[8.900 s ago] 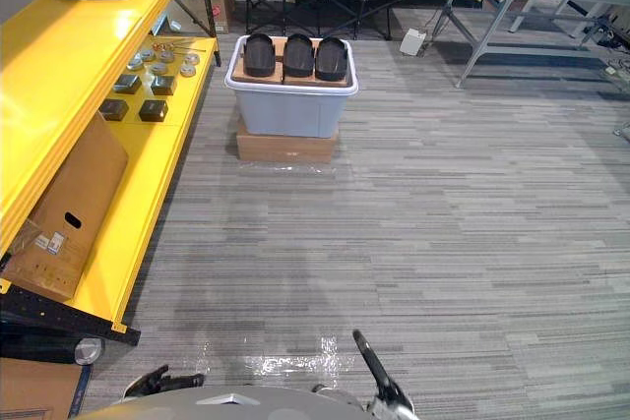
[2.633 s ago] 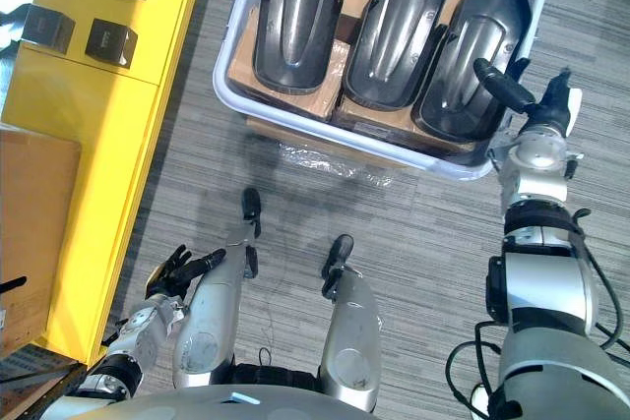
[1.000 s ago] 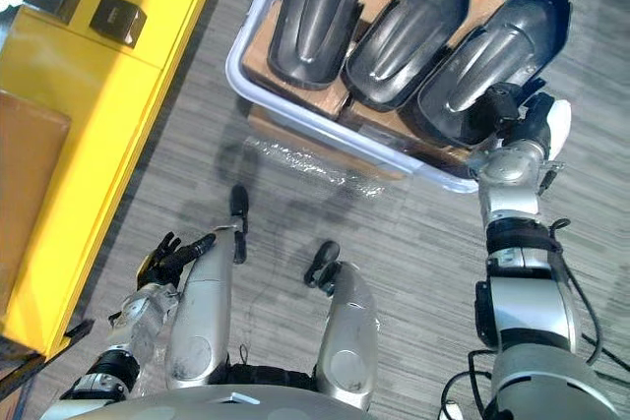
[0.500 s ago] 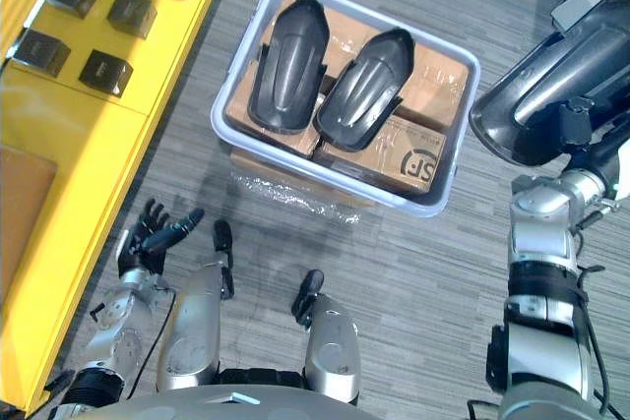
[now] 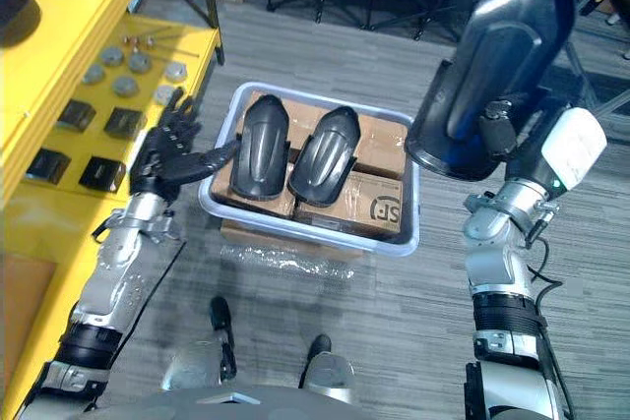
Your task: Walk over and take three plastic housings, then place them on the shelf
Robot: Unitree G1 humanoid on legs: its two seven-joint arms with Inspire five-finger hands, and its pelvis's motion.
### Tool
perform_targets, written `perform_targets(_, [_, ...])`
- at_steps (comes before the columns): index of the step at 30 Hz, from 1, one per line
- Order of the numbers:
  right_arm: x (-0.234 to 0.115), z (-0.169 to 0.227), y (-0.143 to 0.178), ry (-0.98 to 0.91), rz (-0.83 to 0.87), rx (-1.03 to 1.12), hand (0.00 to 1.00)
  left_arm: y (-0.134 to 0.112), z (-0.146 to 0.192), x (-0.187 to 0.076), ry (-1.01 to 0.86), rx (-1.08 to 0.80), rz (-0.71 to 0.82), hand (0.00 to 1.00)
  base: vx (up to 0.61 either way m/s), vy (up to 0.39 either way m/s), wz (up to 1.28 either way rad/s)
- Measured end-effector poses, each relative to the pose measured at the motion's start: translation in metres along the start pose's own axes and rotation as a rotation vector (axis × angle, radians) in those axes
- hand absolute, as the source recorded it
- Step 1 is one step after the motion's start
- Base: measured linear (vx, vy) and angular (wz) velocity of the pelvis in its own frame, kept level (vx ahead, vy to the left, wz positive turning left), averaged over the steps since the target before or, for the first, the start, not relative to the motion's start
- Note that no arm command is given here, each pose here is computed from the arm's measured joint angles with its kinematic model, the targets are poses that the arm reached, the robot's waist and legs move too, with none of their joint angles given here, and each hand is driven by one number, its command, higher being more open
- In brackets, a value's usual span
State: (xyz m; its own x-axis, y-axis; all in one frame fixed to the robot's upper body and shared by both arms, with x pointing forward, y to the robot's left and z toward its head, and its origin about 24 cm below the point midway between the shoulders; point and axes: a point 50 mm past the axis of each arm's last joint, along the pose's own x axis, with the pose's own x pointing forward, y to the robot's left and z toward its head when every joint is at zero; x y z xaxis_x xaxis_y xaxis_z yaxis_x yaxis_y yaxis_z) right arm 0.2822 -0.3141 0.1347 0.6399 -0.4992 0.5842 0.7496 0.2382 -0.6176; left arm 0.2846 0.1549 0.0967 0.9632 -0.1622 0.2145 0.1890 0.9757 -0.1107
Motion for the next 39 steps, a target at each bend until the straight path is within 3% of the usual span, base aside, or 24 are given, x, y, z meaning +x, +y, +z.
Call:
perform_targets(5, [-0.006,0.019,0.01,-0.139,0.071,0.024,0.0,-0.02,-0.005,0.01,0.088,-0.079,-0.085,1.0,0.02,0.024,-0.05])
perform_targets(12, [-0.012,0.041,0.023,-0.282,0.171,0.056,0.0,-0.025,-0.033,0.009,0.279,-0.376,-0.081,1.0,-0.05,0.002,-0.01])
perform_targets(18, [-0.017,0.064,0.035,-0.378,0.256,0.113,0.0,-0.051,-0.036,0.016,0.367,-0.56,-0.213,1.0,-0.12,-0.019,-0.04])
perform_targets(30, [-0.05,0.076,0.071,-0.377,0.458,0.159,0.0,-0.089,-0.043,0.02,0.438,-0.595,-0.393,1.0,-0.02,0.002,0.02])
perform_targets(36, [-0.06,0.079,0.08,-0.365,0.494,0.179,0.0,-0.092,-0.05,0.018,0.479,-0.568,-0.359,1.0,0.02,0.0,0.04])
perform_targets(37, [-0.062,0.08,0.081,-0.371,0.503,0.182,0.0,-0.093,-0.052,0.017,0.489,-0.561,-0.347,0.0,0.0,0.0,0.0])
perform_targets(39, [-0.066,0.083,0.083,-0.38,0.52,0.197,0.0,-0.095,-0.055,0.015,0.515,-0.545,-0.314,0.0,0.0,0.0,0.0])
